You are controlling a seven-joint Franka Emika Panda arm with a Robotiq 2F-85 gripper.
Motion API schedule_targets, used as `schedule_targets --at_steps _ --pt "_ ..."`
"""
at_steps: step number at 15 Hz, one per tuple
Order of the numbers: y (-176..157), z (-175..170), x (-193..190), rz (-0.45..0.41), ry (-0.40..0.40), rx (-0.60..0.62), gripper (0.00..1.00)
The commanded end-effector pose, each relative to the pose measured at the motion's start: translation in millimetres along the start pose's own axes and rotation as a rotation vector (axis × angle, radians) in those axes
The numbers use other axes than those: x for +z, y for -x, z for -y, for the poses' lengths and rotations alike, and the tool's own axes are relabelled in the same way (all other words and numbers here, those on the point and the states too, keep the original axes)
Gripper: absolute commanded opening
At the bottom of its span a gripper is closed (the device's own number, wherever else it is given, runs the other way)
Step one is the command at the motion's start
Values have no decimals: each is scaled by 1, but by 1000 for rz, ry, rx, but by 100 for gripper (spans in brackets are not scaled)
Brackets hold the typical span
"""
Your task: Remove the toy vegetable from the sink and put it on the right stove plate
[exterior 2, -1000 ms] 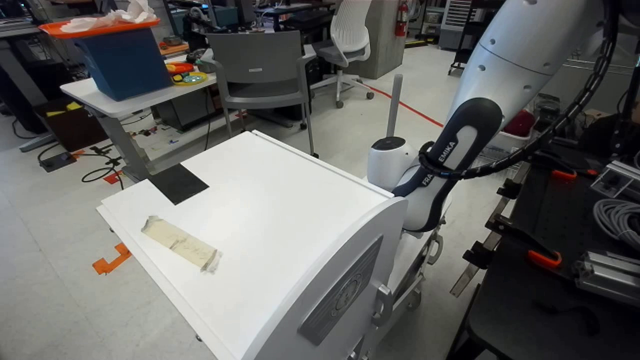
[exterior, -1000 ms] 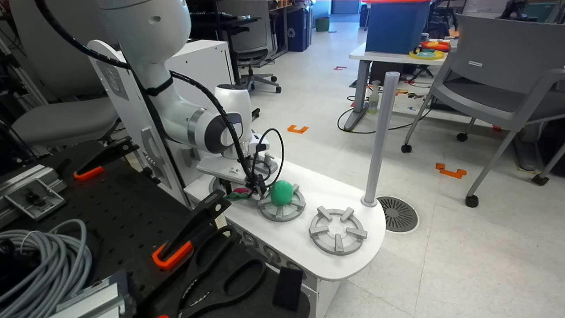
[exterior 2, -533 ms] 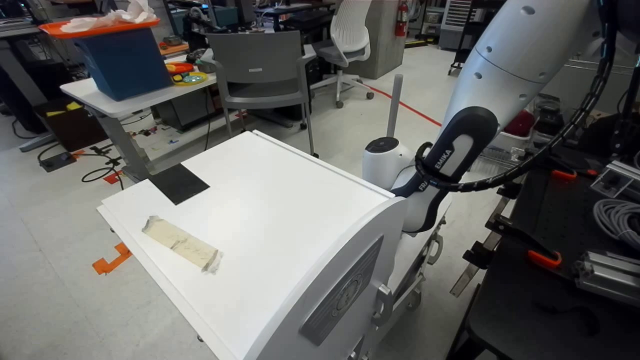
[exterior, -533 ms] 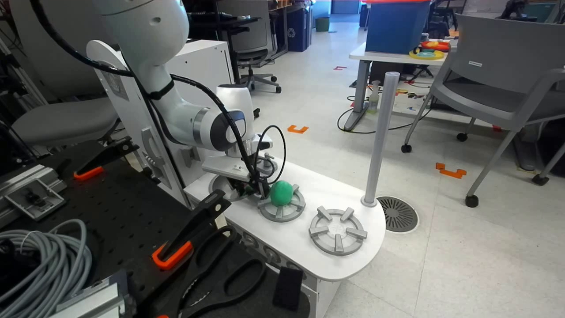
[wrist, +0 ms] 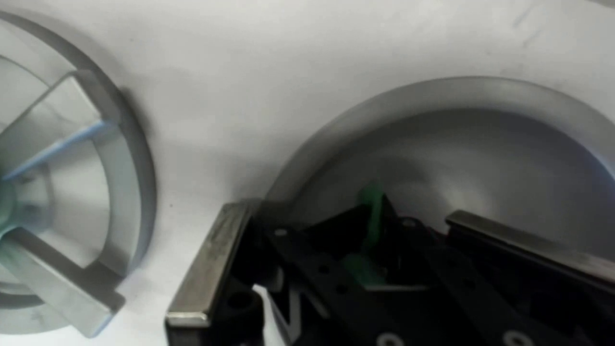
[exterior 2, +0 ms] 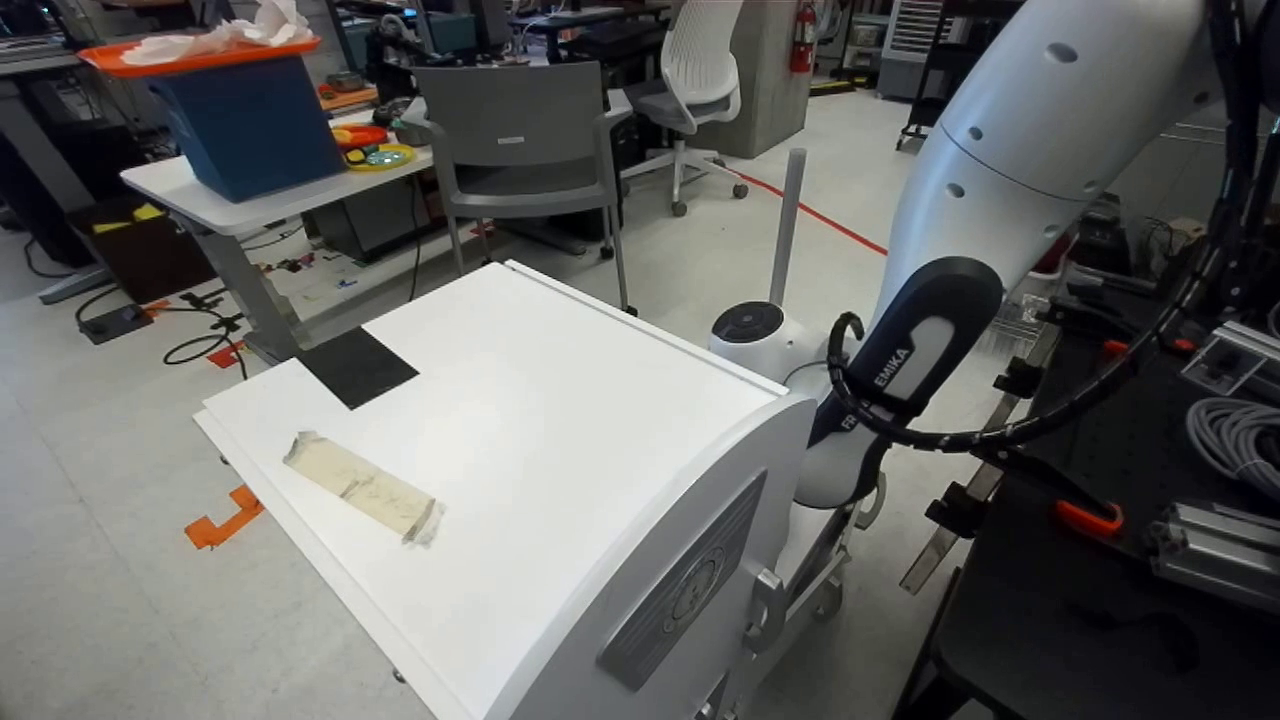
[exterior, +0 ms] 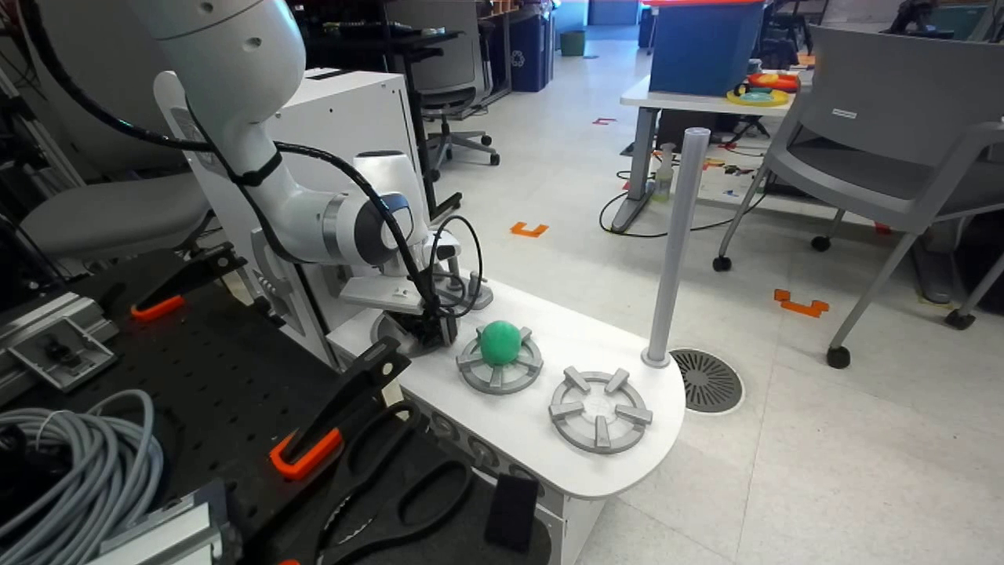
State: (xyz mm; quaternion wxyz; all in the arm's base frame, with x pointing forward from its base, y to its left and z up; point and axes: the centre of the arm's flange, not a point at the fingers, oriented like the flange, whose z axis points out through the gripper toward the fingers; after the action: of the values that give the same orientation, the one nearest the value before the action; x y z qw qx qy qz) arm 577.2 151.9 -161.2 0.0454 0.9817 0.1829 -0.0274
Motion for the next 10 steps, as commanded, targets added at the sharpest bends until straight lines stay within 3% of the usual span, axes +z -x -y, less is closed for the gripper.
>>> schedule_targets --at_steps 1,10 --pt "2 22 -6 -65 30 -6 0" --pt "49 55 -66 -259 26 29 0"
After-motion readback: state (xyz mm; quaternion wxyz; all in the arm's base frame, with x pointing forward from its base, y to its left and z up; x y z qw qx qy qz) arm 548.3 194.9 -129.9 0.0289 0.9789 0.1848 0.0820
